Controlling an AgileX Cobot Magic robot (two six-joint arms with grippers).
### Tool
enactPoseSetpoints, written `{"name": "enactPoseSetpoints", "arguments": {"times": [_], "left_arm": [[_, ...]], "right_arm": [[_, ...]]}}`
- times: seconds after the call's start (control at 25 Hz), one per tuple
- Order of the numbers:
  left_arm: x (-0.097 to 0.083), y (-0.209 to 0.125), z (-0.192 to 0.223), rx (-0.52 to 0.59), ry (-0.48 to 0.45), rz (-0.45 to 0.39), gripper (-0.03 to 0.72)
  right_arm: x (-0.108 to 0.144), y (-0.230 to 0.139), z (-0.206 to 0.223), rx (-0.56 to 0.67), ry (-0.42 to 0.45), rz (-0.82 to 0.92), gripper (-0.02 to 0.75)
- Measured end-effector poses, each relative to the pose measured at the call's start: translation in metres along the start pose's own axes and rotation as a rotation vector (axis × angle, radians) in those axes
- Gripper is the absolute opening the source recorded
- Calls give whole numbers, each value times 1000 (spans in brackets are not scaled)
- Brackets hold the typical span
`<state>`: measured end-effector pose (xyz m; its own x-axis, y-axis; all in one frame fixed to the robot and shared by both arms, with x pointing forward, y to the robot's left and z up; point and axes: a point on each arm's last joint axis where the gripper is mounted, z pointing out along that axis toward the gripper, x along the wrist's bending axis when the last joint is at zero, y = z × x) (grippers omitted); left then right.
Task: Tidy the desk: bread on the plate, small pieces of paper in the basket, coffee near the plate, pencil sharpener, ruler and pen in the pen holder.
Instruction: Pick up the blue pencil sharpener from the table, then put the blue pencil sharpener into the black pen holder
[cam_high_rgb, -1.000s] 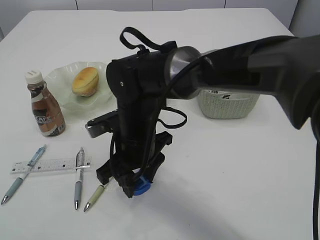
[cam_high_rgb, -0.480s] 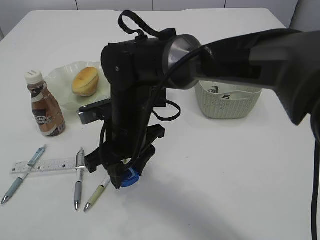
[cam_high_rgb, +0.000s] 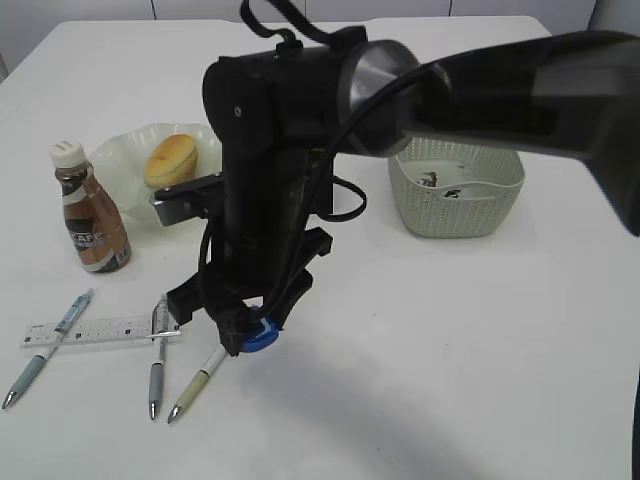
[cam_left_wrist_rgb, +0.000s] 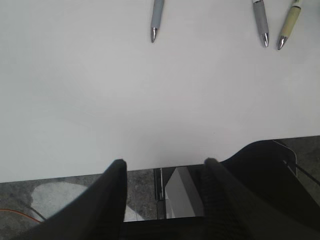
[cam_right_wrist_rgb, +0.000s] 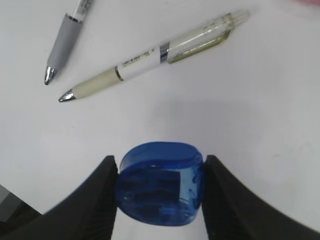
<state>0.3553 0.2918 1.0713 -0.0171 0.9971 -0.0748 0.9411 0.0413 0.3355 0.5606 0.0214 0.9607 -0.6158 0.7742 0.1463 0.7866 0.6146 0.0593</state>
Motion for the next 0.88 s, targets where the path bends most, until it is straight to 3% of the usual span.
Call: {"name": "enactPoseSetpoints", "arguments": {"times": [0.4,0.88], "left_arm": [[0,0,0,0,0,0,353],[0,0,0,0,0,0,353]], "right_arm": [[0,-5,-47,-104,-64,-23,378],[4,6,-78,-211,-65,-35,378]]}}
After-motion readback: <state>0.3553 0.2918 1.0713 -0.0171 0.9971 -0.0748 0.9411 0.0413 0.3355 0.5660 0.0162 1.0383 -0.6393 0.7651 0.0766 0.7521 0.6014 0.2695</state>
